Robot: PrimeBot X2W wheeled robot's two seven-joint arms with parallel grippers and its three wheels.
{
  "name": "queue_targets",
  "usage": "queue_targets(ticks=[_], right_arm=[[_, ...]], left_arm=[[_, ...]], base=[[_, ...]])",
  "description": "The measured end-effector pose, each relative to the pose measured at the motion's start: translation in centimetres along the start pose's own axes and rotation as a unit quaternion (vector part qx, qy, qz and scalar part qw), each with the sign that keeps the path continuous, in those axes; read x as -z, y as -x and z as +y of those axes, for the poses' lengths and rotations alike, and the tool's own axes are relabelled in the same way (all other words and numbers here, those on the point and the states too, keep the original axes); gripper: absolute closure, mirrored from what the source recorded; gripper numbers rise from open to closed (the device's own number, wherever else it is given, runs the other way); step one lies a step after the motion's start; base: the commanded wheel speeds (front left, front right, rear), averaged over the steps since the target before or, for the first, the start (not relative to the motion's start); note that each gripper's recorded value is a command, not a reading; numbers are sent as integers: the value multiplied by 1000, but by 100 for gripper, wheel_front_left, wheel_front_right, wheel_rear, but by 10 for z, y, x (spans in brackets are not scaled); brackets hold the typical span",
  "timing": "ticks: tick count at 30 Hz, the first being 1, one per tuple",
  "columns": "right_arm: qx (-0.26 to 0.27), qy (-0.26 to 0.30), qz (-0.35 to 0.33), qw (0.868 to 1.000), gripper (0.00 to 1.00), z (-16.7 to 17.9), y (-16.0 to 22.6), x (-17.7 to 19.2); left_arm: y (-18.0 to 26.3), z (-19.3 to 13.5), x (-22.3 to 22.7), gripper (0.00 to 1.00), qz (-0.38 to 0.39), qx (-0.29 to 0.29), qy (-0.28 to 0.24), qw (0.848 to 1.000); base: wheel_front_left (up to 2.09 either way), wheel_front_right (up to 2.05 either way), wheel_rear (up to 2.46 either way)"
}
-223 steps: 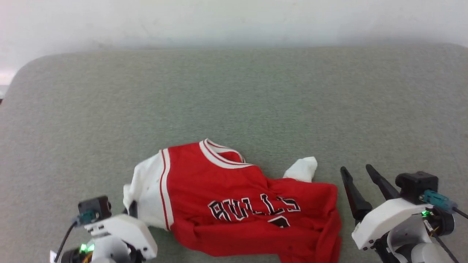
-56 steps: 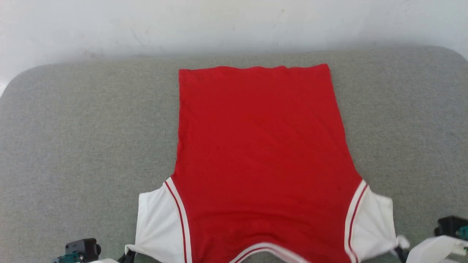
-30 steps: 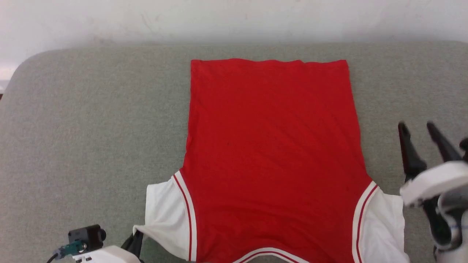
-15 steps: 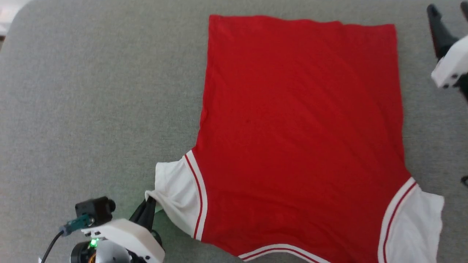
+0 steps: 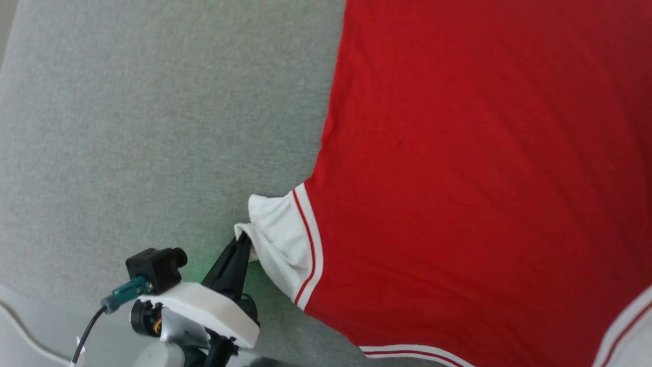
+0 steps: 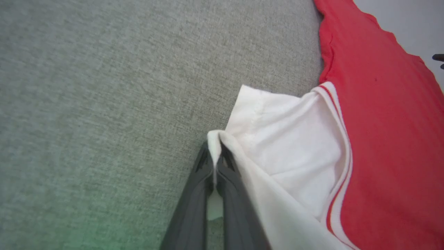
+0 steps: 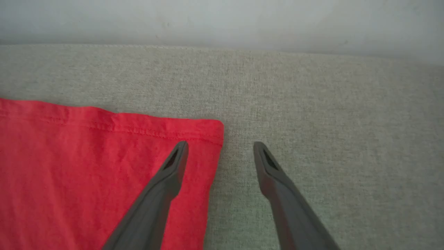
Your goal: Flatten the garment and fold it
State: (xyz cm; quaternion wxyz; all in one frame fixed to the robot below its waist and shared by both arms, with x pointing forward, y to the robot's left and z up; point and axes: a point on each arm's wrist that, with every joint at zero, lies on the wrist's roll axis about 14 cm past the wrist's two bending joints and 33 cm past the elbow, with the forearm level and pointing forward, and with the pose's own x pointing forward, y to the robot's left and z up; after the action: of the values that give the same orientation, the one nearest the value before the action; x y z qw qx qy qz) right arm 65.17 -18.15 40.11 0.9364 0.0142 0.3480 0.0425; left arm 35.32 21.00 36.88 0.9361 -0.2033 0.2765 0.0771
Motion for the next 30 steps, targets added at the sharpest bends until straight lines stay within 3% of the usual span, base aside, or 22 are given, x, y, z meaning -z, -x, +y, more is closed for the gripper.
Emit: queue_targets(ticks=[5, 7, 8, 10, 16, 20, 24, 30], right_arm=[[11, 10, 81, 997, 2, 3, -25, 29], [14, 10, 91, 996, 55, 5, -31, 29], [15, 9, 96, 995, 74, 5, -33, 29], [16, 17, 102, 994, 100, 9, -36, 29], [21, 69, 63, 995, 100, 16, -26, 26], [10, 90, -40, 995, 100, 18, -6, 15], [-2, 75, -163, 984, 100, 21, 29, 1], [11, 43, -250, 967, 100, 8, 85, 15]], left_arm=[[-4, 4, 1, 100, -3, -8, 4, 1000], [-5, 6, 2, 100, -3, -12, 4, 1000], [-5, 7, 2, 100, -3, -13, 4, 1000], [-6, 7, 3, 100, -4, -14, 2, 1000], [-2, 7, 0, 100, -12, -15, 4, 1000], [3, 11, -3, 100, -18, -20, 2, 1000], [16, 20, -4, 100, -18, -35, -2, 999], [37, 24, -3, 100, -14, -34, -4, 999]], base=[[0, 0, 0], [0, 0, 0], [0, 0, 0], [0, 0, 0], [0, 0, 0], [0, 0, 0], [0, 0, 0], [0, 0, 0]])
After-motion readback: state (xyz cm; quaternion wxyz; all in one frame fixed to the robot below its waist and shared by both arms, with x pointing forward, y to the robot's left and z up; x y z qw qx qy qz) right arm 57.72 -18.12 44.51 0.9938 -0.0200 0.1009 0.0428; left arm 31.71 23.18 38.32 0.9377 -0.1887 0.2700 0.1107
